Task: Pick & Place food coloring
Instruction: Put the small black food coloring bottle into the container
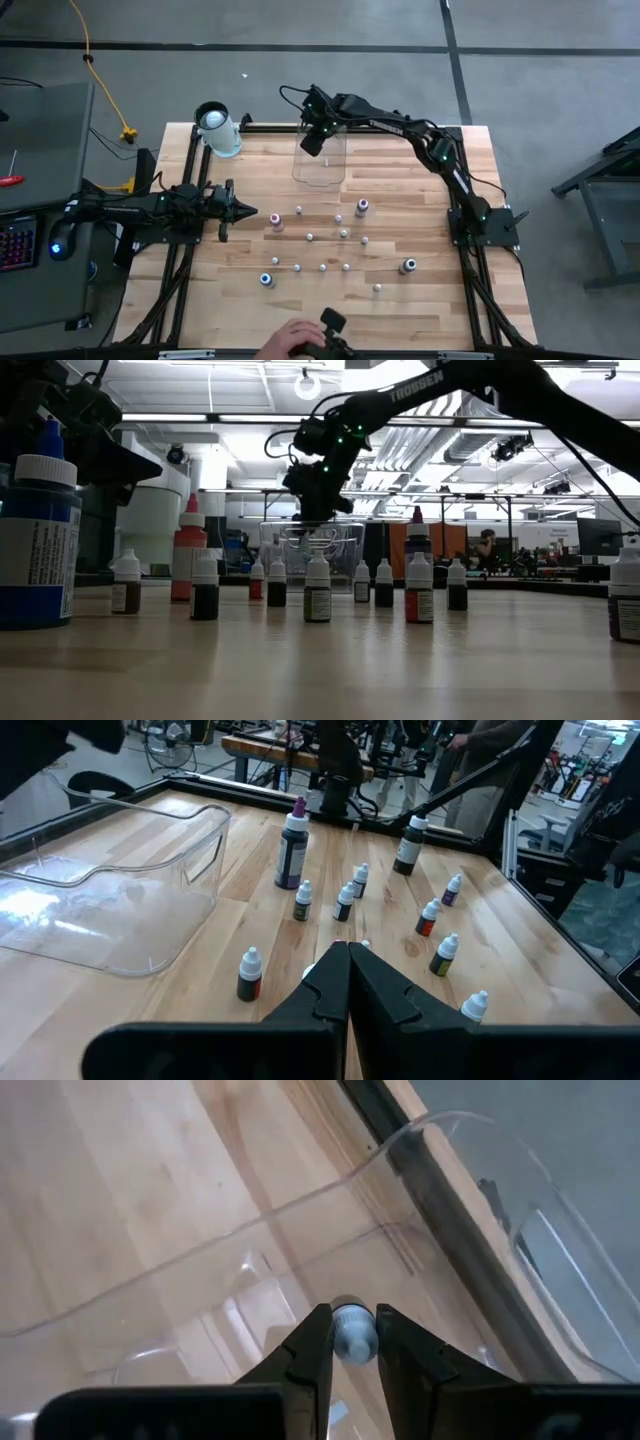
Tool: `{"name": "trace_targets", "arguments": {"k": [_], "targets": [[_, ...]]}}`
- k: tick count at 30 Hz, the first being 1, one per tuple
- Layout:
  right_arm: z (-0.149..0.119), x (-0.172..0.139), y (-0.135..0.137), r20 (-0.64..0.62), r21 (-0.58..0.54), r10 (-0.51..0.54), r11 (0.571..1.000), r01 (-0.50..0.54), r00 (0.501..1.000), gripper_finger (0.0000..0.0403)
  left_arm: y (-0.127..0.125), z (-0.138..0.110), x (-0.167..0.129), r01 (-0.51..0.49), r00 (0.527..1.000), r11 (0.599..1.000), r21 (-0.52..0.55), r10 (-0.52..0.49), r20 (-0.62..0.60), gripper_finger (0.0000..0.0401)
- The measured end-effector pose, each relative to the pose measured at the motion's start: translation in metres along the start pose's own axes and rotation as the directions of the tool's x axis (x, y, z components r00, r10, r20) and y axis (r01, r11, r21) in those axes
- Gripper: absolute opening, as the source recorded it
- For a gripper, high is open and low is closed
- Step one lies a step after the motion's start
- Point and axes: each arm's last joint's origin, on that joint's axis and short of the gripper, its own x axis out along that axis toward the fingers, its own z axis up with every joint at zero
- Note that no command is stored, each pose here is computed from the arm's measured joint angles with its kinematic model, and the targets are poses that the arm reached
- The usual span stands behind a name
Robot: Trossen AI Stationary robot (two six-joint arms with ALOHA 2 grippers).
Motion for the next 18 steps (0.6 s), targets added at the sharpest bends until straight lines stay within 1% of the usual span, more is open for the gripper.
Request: {"name": "trace_targets", "arguments": {"k": [11, 18], "targets": [[-0.006, 0.029, -0.005, -0.016, 0.015, -0.001, 1.0, 0.001, 1.0, 0.0069, 0.0, 0.0, 0.0, 0.0, 1.0, 1.0, 0.0, 0.0, 0.0, 0.0001], [-0.006, 0.035, -0.009, -0.014, 0.035, -0.022, 0.999, 0.022, 1.0, 0.0064, 0.0, 0.0, 0.0, 0.0, 1.0, 1.0, 0.0, 0.0, 0.0, 0.0001]]}}
